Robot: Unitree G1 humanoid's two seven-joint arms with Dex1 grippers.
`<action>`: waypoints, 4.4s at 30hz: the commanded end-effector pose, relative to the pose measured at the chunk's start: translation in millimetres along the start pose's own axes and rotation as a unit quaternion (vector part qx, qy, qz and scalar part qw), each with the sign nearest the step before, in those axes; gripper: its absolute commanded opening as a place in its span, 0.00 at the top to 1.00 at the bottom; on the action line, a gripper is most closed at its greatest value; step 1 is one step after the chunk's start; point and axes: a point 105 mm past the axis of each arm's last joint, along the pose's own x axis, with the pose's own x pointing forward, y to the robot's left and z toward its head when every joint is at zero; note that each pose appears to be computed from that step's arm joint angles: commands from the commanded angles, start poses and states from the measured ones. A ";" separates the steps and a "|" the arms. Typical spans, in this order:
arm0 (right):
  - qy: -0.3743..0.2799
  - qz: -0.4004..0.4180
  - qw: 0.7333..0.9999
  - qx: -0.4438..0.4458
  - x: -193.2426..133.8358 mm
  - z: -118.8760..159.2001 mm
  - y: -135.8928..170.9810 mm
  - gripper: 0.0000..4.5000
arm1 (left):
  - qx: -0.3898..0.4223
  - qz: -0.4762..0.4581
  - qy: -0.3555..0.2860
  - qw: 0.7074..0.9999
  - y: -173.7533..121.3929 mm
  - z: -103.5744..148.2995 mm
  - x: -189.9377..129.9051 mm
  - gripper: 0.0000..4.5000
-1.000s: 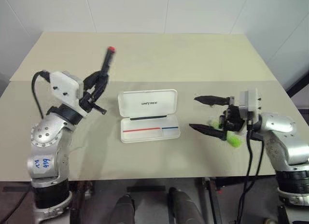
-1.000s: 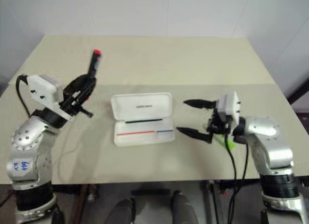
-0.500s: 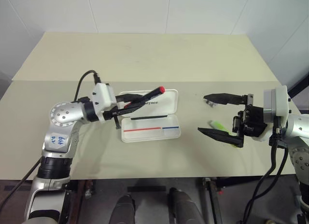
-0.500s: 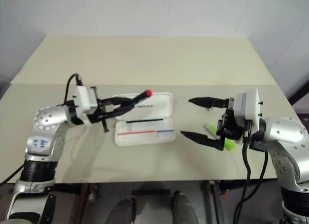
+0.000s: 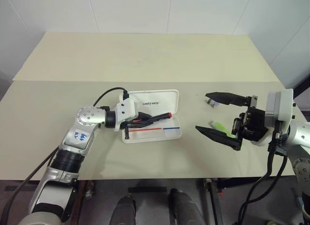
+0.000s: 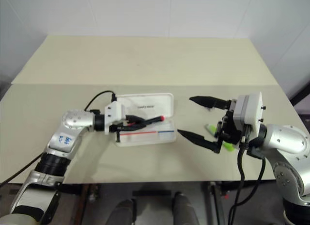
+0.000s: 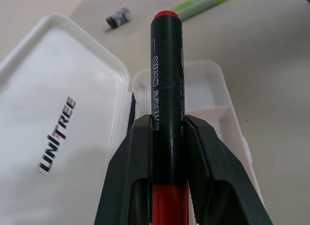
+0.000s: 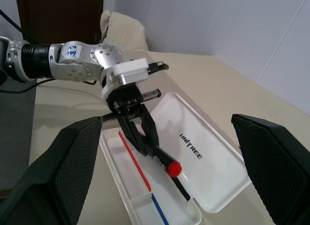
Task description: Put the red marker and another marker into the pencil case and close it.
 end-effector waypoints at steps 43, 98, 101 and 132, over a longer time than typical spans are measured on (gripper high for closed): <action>0.152 -0.210 0.956 0.133 -91.7 -106.3 -29.6 0.00 | -0.066 -0.026 -0.118 0.990 -0.2 62.1 -100.0 0.01; 0.056 0.186 0.980 0.044 70.5 -84.7 6.6 0.75 | -0.039 0.042 -0.049 0.997 -0.6 19.2 -137.5 0.00; 0.059 0.200 0.977 0.052 84.4 -94.4 12.3 0.75 | -0.041 0.044 -0.045 0.997 -3.5 17.4 -138.1 0.00; 0.086 0.280 0.955 0.034 131.7 -128.4 15.3 0.75 | -0.049 0.054 -0.050 0.996 -14.9 15.9 -129.5 0.00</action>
